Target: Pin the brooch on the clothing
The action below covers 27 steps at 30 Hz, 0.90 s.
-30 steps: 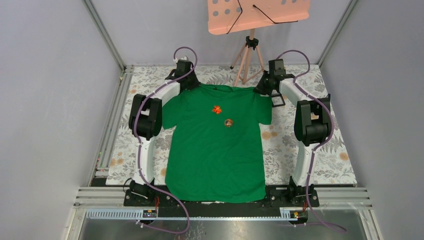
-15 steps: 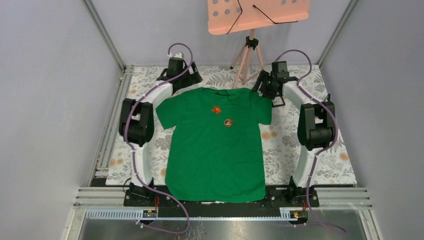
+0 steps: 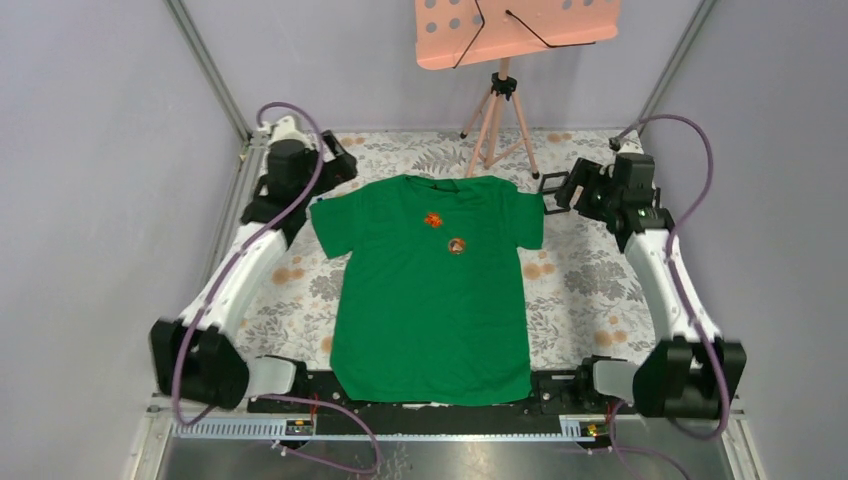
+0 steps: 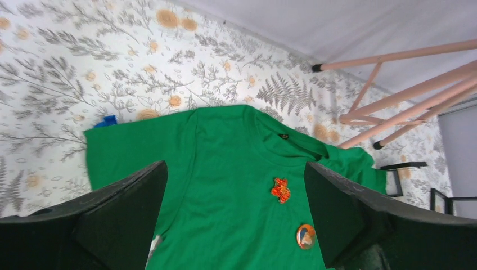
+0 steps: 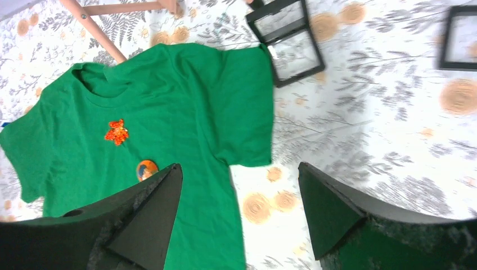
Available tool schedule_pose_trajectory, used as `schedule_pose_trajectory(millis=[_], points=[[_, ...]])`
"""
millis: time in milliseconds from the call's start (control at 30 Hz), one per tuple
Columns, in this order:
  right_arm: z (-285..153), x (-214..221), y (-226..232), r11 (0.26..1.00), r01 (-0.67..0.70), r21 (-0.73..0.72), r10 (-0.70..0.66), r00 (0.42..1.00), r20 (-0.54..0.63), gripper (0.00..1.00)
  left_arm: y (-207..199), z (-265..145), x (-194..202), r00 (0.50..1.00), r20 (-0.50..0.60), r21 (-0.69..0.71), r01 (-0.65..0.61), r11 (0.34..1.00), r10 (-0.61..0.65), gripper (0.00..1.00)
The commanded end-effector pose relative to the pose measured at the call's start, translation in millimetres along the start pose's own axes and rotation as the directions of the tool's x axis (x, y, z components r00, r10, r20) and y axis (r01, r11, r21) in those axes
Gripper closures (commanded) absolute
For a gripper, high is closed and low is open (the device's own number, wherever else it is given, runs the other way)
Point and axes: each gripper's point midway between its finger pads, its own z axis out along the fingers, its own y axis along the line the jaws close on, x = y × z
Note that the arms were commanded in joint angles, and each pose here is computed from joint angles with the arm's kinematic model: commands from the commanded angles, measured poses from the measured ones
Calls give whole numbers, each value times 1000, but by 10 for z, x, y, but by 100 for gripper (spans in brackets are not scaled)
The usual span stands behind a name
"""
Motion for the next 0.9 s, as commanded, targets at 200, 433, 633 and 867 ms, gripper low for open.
schedule_pose_trajectory(millis=[200,433,633,867], points=[[-1110,-86,-120,990,128,62,-141,927,347,13,-173,-1622,-713,967,233,76,-123,990,102,1],[-1312,29,-159,990,130,45,-136,863,487,12,110,-1948,-615,903,326,0,-294,956,278,1],[-1371,48,-155,990,132,42,-135,856,498,12,170,-1833,-446,908,337,19,-272,962,250,1],[-1394,24,-143,990,134,42,-137,854,502,12,89,-1782,-365,910,344,83,-276,958,232,1]])
